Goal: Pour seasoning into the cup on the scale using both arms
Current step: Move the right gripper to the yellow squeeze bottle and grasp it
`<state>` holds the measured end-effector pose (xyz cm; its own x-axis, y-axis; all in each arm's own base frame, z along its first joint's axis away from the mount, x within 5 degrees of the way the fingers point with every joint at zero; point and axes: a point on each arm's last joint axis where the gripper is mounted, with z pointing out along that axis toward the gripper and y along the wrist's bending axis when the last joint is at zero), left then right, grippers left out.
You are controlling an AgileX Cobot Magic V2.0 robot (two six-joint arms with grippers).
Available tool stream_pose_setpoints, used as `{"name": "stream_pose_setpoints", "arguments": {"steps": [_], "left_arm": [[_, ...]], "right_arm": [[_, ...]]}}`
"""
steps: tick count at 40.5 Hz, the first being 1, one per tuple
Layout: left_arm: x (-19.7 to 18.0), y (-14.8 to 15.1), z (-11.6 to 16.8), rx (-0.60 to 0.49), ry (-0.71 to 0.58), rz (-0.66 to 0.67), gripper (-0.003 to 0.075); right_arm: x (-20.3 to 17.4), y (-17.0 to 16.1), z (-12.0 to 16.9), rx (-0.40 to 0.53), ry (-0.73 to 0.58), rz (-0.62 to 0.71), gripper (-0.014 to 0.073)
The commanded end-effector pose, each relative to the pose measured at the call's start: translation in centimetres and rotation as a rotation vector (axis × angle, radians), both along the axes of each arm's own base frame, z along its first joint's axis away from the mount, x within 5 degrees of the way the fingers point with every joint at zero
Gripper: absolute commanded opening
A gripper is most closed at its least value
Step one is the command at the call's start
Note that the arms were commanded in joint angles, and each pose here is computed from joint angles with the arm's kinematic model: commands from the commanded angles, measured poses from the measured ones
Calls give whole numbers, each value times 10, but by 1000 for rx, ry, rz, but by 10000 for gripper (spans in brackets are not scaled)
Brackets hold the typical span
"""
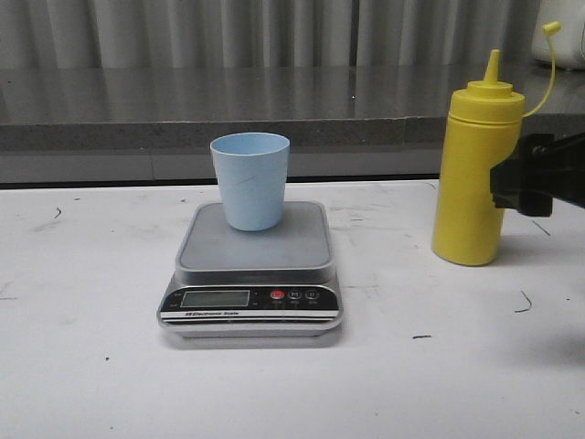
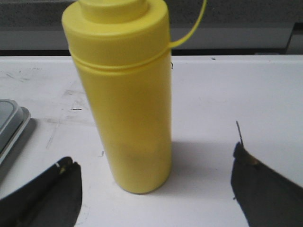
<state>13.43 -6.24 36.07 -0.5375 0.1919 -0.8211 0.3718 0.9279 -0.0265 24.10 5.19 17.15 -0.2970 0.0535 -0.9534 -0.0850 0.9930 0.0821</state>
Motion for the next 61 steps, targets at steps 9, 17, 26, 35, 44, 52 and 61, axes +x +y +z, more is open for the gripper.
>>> {"name": "stream_pose_setpoints", "arguments": {"steps": [9, 17, 26, 35, 44, 52, 61], "left_arm": [[2, -2, 13, -43, -83, -10, 421], [2, -2, 13, -44, -84, -10, 421], [2, -2, 13, -44, -84, -10, 421], [2, -2, 13, -44, -84, -10, 421], [2, -2, 13, -44, -84, -10, 421], [2, -2, 13, -44, -84, -10, 421], [2, -2, 13, -44, -84, -10, 421]], "right_arm": [[31, 12, 3, 15, -207, 45, 654], [54, 18, -4, 35, -226, 40, 654], [79, 20, -14, 58, -216, 5, 654], [100, 23, -27, 77, -209, -19, 654], [113, 26, -35, 90, -207, -29, 627], [113, 26, -35, 91, -208, -29, 403], [111, 26, -28, 56, -220, -15, 361]]}}
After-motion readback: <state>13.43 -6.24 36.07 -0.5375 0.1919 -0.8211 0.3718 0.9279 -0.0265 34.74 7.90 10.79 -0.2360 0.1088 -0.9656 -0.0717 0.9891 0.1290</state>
